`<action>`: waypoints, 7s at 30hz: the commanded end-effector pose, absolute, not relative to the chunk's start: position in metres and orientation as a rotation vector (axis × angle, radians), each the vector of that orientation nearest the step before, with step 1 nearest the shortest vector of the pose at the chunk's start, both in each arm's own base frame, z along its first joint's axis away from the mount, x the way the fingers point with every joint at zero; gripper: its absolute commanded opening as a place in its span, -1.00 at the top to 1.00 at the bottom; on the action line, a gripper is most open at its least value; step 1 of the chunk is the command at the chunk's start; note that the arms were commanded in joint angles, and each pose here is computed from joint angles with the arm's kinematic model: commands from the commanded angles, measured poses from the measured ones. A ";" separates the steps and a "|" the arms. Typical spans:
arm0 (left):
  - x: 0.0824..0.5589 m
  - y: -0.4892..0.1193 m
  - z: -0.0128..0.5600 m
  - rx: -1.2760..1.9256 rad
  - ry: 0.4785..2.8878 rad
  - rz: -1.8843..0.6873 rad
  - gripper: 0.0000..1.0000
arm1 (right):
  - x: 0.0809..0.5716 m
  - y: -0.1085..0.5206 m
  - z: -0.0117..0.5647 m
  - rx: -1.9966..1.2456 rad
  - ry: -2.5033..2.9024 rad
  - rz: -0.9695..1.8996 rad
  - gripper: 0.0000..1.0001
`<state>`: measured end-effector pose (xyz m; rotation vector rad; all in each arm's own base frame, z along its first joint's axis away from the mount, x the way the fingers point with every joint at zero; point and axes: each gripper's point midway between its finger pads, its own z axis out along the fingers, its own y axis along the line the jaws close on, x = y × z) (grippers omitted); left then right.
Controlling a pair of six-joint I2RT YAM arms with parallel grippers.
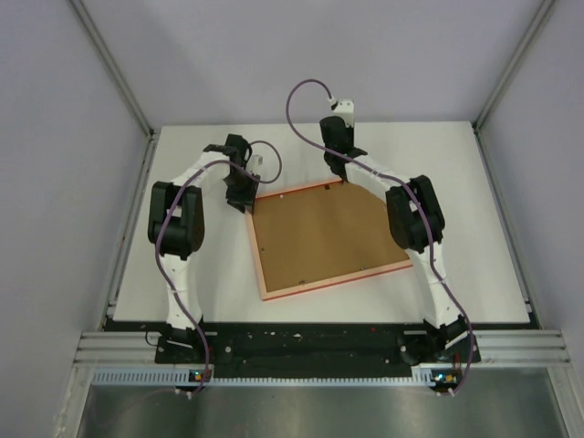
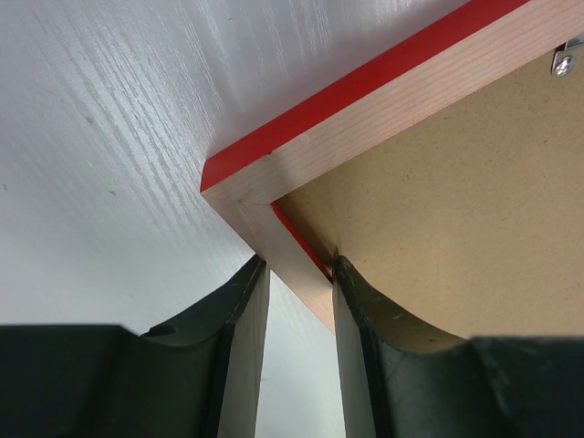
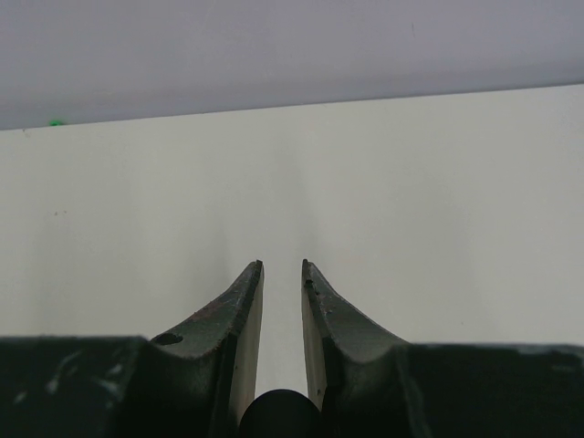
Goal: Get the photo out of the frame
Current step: Release the photo frame item from the photo frame.
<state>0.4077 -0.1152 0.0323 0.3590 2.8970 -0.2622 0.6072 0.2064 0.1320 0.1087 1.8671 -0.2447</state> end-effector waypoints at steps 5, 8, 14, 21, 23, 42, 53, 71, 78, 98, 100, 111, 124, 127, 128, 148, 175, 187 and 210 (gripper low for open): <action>0.408 -0.127 0.034 0.399 2.883 -0.325 0.25 | 0.602 0.236 0.152 0.120 1.827 -0.130 1.00; 0.408 -0.127 0.035 0.399 2.880 -0.325 0.25 | 0.603 0.240 0.157 0.116 1.820 -0.124 1.00; 0.408 -0.128 0.035 0.400 2.879 -0.332 0.25 | 0.603 0.244 0.159 0.102 1.820 -0.110 1.00; 0.407 -0.128 0.036 0.399 2.879 -0.339 0.25 | 0.601 0.252 0.158 0.082 1.825 -0.086 1.00; 0.408 -0.129 0.035 0.399 2.878 -0.343 0.25 | 0.601 0.253 0.157 0.078 1.827 -0.085 1.00; 0.408 -0.131 0.037 0.400 2.876 -0.353 0.26 | 0.596 0.268 0.152 0.013 1.859 -0.025 1.00; 0.408 -0.132 0.040 0.401 2.869 -0.357 0.25 | 0.593 0.277 0.143 -0.041 1.883 0.016 1.00; 0.408 -0.128 0.037 0.396 2.875 -0.337 0.25 | 0.589 0.228 0.193 0.094 1.791 -0.124 1.00; 0.408 -0.128 0.035 0.398 2.883 -0.330 0.25 | 0.587 0.217 0.199 0.132 1.787 -0.083 1.00; 0.403 -0.131 0.035 0.498 2.891 -0.414 0.23 | 0.580 0.181 0.181 0.145 1.620 -0.069 1.00; 0.401 -0.131 0.037 0.503 2.889 -0.420 0.23 | 0.579 0.179 0.185 0.157 1.579 -0.073 1.00; 0.402 -0.132 0.039 0.506 2.883 -0.424 0.23 | 0.579 0.197 0.206 0.156 1.486 -0.065 1.00; 0.403 -0.130 0.040 0.482 2.882 -0.406 0.23 | 0.573 0.201 0.214 0.178 1.605 -0.101 1.00; 0.404 -0.130 0.040 0.478 2.881 -0.404 0.23 | 0.573 0.198 0.216 0.202 1.665 -0.065 1.00; 0.404 -0.131 0.041 0.478 2.880 -0.406 0.23 | 0.572 0.199 0.218 0.199 1.668 -0.062 1.00; 0.403 -0.133 0.041 0.478 2.878 -0.424 0.22 | 0.586 0.180 0.187 0.133 1.607 -0.241 1.00; 0.402 -0.133 0.042 0.476 2.879 -0.435 0.22 | 0.590 0.186 0.173 0.106 1.628 -0.222 1.00; 0.402 -0.133 0.043 0.485 2.873 -0.428 0.22 | 0.580 0.192 0.169 0.105 1.581 -0.175 1.00; 0.402 -0.134 0.046 0.482 2.866 -0.442 0.22 | 0.553 0.233 0.170 0.070 1.548 -0.087 1.00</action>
